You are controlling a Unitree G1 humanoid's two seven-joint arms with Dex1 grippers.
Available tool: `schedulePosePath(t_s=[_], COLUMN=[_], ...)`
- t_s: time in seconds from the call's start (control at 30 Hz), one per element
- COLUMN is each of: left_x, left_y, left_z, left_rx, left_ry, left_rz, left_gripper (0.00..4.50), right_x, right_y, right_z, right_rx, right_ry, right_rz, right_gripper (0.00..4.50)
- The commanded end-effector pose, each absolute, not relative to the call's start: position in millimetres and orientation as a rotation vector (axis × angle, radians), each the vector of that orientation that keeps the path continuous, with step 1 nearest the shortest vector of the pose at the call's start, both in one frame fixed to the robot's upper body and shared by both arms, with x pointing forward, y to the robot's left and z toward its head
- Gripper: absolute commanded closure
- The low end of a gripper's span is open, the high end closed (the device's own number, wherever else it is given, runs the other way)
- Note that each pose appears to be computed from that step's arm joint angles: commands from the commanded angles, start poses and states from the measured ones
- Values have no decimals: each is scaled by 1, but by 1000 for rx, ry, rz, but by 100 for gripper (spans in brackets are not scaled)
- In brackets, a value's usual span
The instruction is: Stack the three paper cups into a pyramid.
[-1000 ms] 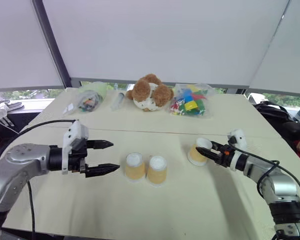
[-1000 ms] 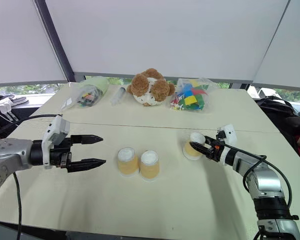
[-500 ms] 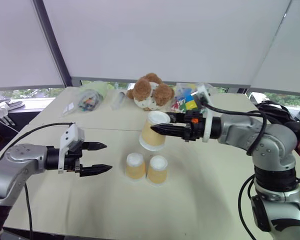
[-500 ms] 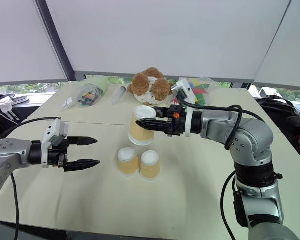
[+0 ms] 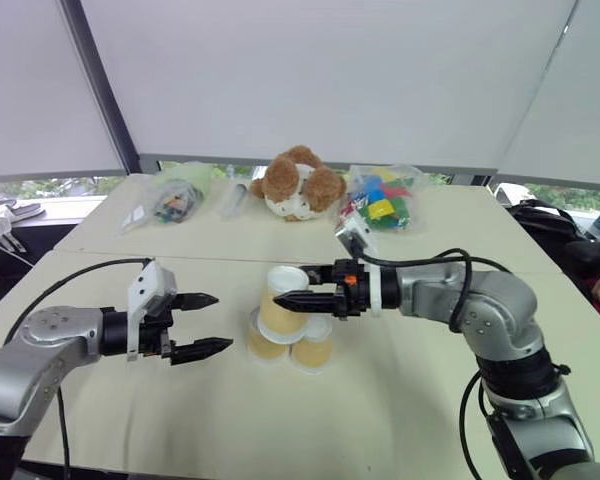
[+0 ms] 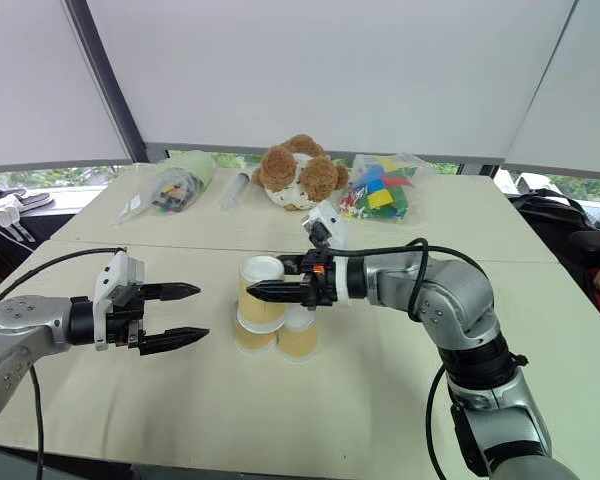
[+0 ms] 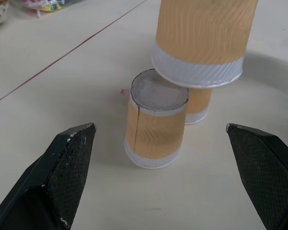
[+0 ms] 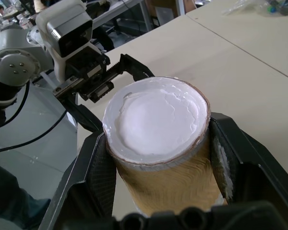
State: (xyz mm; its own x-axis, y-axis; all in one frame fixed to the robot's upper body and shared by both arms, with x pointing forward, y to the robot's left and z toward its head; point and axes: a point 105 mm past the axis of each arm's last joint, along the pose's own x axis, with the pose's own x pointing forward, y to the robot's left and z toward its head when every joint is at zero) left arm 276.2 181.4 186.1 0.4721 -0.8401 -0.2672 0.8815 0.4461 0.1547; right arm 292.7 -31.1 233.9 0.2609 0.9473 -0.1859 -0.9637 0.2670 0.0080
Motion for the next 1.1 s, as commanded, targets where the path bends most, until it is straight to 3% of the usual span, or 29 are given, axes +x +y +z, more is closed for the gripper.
schedulePosePath(t_s=[0.03,0.57,0.6,0.67,0.7,1.1], left_x=[273,275,275,276,276,281], left_y=[180,178,178,179,179,186], left_z=[196,195,195,195,195,200], left_rx=[294,283,283,284,284,263], left_ry=[116,106,106,106,106,97], left_rz=[-1066,-1060,-1059,-1057,-1056,-1032], left_gripper=[0,0,0,0,0,0], right_x=[295,306,305,304,304,297], right_y=[-33,-36,-36,-35,-36,-55], right_z=[243,237,236,235,234,262], right_rx=[-163,-205,-204,-209,-214,-208], right_ry=[106,87,90,93,94,-15], right_rz=[1302,1279,1287,1293,1293,1297], right_gripper=[218,218,116,29,6,6])
